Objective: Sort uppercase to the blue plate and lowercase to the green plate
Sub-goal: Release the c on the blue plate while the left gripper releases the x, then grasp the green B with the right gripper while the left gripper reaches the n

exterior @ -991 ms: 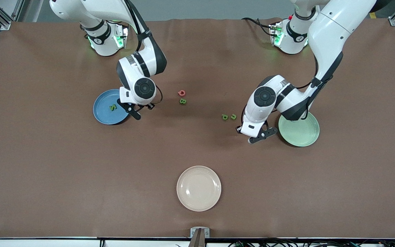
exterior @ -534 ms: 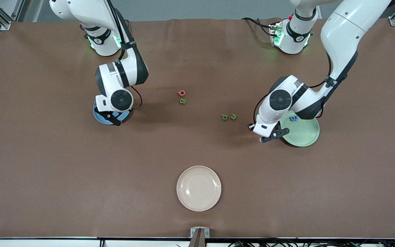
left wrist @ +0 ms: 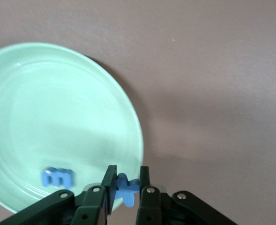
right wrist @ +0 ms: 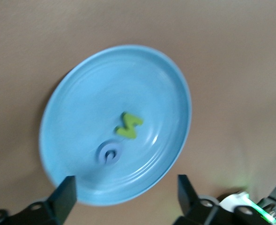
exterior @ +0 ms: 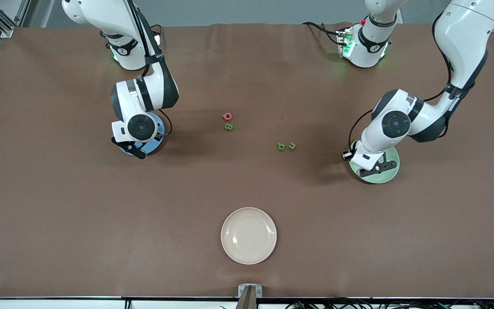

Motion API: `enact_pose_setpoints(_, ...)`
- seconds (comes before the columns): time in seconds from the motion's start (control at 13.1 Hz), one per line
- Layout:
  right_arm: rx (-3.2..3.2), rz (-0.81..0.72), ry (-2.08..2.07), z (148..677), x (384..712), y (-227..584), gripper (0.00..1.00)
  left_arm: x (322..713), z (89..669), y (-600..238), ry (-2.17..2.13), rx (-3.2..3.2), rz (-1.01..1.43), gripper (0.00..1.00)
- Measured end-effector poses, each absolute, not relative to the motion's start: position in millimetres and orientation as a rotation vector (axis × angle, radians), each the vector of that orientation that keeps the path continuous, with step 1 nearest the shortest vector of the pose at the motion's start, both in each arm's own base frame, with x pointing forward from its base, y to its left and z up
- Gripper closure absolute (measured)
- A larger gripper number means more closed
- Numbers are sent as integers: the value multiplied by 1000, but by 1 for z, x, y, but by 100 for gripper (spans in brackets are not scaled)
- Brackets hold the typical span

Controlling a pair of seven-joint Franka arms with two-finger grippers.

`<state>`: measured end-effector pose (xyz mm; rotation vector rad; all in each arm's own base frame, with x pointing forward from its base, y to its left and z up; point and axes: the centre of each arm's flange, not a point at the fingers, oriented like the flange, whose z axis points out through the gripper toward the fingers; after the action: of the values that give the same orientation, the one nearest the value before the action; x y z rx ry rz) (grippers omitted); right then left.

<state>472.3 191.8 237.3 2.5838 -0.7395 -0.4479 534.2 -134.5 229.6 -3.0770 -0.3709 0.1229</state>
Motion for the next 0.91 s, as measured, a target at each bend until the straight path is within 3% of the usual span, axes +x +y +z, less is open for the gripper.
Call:
enact_pose_setpoints(0.23,2718,-491,-859,246,470,227,0,529,219,-108,-296,-3079,166,77)
enact_pose_setpoints(0.61,2953,-328,-772,257,429,347,0,517,201,-60,-167,-3061,206,77)
enact_pose_setpoints(0.91,3020,-222,-776,257,411,384,0,517,190,-52,-109,-3072,163,77)
